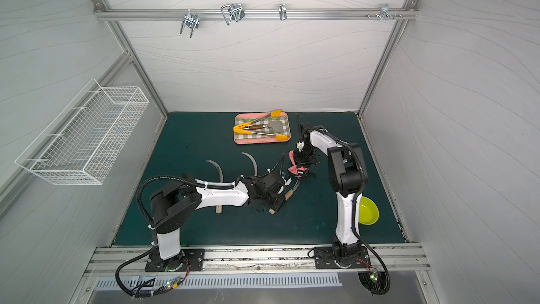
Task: Wipe small sickles with rags
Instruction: Wipe the small sickle.
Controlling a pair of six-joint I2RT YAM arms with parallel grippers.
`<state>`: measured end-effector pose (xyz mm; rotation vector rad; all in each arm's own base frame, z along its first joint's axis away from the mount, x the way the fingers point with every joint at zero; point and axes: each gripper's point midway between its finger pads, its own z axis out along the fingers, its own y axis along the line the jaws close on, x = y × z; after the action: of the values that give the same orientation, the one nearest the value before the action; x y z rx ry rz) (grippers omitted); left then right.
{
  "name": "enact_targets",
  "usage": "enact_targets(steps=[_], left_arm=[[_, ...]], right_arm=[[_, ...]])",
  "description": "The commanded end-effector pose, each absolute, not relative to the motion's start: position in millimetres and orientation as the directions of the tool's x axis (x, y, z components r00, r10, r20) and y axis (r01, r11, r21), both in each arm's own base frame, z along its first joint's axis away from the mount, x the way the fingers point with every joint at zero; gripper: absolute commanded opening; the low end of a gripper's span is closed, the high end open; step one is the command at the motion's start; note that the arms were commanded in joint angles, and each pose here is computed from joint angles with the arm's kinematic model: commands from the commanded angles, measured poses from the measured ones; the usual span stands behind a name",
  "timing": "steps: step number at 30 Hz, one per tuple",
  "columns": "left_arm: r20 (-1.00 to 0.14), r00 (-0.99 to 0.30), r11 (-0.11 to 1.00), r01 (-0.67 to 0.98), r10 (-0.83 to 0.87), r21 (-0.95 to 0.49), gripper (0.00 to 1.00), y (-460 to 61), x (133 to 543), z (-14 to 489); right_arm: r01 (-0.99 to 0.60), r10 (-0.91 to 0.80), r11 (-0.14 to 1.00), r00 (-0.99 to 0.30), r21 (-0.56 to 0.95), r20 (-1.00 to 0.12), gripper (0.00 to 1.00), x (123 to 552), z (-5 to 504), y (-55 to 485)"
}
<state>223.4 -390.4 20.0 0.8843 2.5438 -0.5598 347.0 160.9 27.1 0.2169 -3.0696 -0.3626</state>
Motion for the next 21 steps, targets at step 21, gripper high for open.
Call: enact_targets(steps=[21], left_arm=[[-0.473,-0.735,0.73,0.638,0.485,-0.243,0.0,-386.4,214.5,19.3]], right_arm=[[-0.085,-0.098,0.94,-0.995,0.331,0.024,0.15,315.9,102.1,157.4]])
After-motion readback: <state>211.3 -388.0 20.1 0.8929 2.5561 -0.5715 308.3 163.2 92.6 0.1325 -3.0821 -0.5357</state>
